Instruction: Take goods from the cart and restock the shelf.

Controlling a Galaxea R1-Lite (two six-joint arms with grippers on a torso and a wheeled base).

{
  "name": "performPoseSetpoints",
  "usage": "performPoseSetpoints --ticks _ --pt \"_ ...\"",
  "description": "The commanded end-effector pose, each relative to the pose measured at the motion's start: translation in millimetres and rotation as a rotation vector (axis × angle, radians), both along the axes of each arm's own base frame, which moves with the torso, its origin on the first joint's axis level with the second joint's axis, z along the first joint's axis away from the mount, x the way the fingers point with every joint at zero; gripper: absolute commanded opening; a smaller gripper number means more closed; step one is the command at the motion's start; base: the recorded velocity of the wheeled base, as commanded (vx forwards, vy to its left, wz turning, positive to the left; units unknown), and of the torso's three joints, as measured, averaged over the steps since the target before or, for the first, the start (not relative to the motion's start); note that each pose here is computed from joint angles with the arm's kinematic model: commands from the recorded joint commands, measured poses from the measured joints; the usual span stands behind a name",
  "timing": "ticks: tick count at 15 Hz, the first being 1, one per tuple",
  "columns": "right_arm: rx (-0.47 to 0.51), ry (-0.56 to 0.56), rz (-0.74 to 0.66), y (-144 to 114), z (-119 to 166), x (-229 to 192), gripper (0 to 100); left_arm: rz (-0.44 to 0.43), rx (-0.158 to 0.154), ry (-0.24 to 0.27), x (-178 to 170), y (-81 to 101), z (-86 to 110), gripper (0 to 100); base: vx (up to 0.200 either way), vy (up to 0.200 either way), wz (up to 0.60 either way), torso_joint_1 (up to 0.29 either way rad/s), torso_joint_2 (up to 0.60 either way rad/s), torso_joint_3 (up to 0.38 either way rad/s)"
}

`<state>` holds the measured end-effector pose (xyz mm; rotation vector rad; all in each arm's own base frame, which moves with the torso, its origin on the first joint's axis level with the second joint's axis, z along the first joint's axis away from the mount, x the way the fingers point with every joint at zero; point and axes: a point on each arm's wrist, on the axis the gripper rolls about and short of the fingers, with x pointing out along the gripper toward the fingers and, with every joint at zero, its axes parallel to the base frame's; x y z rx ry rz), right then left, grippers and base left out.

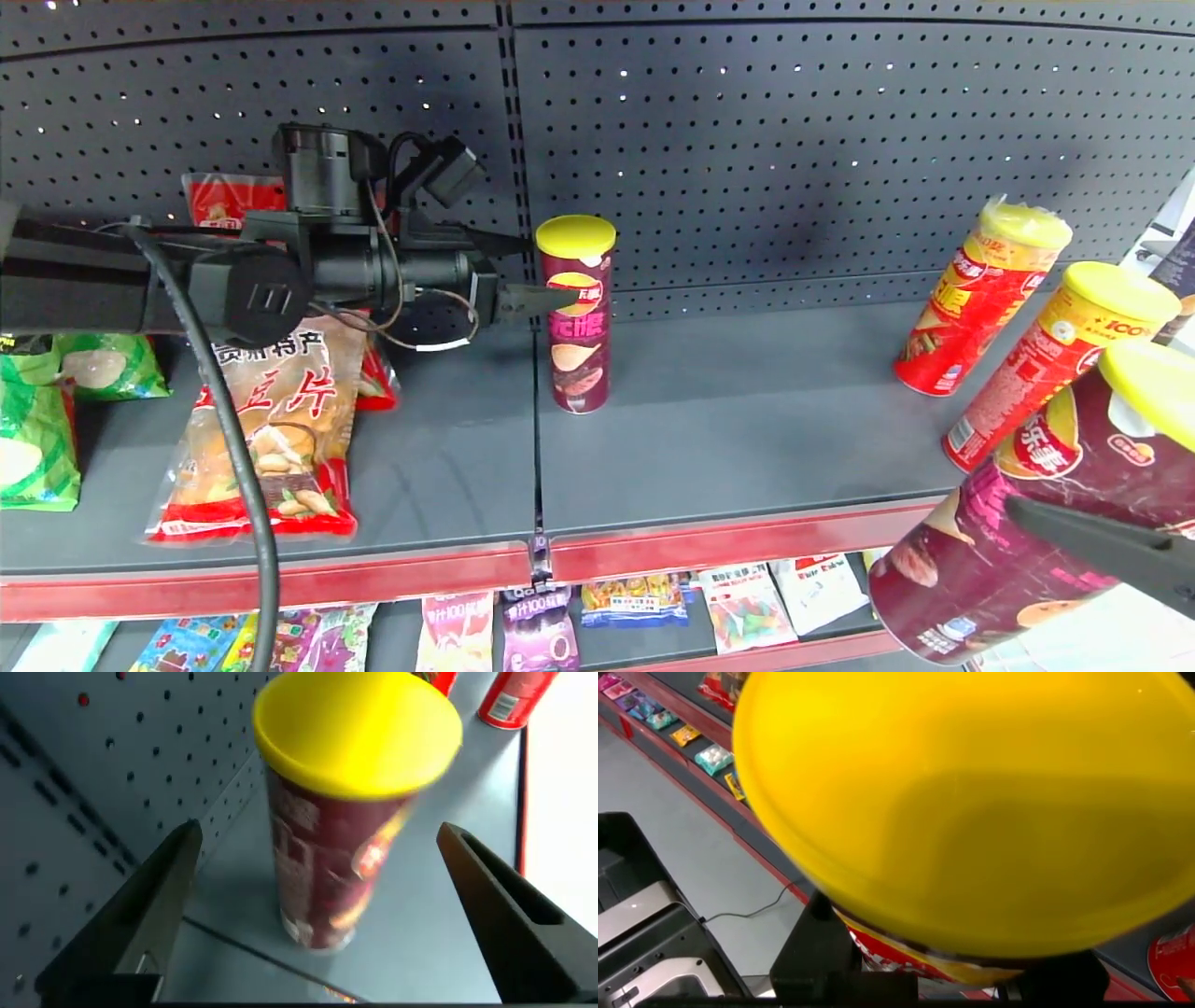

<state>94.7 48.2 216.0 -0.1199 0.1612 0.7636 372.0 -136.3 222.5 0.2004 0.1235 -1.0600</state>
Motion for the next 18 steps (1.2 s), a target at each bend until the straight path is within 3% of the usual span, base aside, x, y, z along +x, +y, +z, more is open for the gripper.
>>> performPoseSetpoints --ticks 1,10,11,18 --pt "-0.004 0.008 -0.001 0.6 -0.9 1.7 0 -0.024 -0.001 0.01 8.3 -7.2 -7.0 100 0.0 0.0 0.0 0.0 0.0 0.0" --pt "-0.007 0.015 -0.003 1.2 -1.8 3.7 0 -0.079 0.003 0.047 17.6 -31.1 -26.1 100 0.0 0.0 0.0 0.0 0.0 0.0" --pt "-0.008 0.017 -0.003 1.2 -1.9 3.6 0 -0.079 0.004 0.047 17.9 -32.6 -26.5 0 0.0 0.0 0.0 0.0 0.0 0.0" --pt "-0.009 0.025 -0.005 1.5 -3.0 4.9 0 -0.09 -0.006 0.05 1.6 -32.9 -15.5 0 0.0 0.0 0.0 0.0 0.0 0.0"
